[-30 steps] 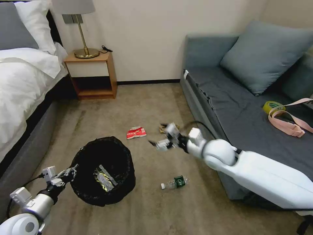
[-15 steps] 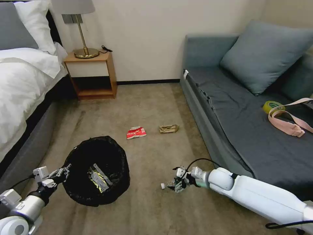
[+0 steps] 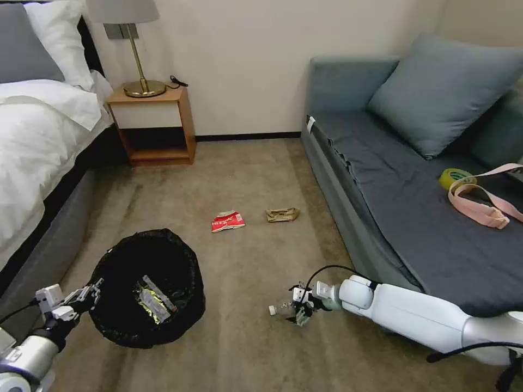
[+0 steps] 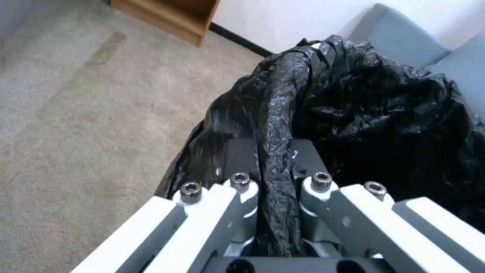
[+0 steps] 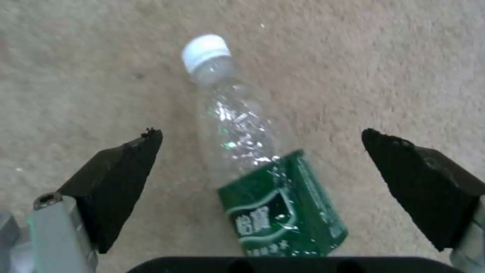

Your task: Pick up the trash bin, then pick up the garbage on the floor and place it into the trash bin.

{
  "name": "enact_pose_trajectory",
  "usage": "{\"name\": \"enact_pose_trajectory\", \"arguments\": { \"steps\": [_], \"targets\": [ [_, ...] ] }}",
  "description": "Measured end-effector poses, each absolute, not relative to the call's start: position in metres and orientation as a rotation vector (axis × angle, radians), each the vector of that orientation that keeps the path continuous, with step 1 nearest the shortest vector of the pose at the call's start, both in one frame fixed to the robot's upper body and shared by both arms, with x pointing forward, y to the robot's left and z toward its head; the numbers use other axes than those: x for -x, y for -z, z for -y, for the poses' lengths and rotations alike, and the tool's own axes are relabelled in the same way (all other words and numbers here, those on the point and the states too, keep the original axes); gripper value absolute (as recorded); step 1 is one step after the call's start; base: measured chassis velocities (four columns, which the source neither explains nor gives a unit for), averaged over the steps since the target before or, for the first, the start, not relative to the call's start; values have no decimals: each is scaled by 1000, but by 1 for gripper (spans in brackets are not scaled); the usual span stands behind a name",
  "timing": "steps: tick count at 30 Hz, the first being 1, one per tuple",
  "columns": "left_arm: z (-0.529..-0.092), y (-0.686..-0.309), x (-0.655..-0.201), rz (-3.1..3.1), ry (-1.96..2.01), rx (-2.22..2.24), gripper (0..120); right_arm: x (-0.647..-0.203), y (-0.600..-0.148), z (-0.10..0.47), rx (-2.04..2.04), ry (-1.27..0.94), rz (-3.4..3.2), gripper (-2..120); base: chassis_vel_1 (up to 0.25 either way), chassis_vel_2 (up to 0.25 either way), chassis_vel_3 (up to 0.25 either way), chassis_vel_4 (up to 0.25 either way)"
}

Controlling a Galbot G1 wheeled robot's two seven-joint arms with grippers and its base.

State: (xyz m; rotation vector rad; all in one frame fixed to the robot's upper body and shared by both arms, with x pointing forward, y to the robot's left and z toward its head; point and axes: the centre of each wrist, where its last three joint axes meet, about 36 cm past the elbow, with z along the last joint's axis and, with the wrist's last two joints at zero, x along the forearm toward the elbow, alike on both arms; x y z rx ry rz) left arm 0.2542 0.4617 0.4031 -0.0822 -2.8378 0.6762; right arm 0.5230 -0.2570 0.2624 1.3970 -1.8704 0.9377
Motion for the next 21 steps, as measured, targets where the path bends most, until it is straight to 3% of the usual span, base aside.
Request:
{"name": "enact_pose_trajectory", "arguments": {
  "steps": [19, 21],
  "targets": [
    [-475, -404, -259, 2855, -696, 43, 4, -545, -227, 257, -1389, -930, 1791, 100, 0, 0, 0, 0],
    [-476, -404, -260, 2855, -697, 40, 4, -546, -226, 259, -1397, -924, 1779, 92, 0, 0, 0, 0]
  ]
}}
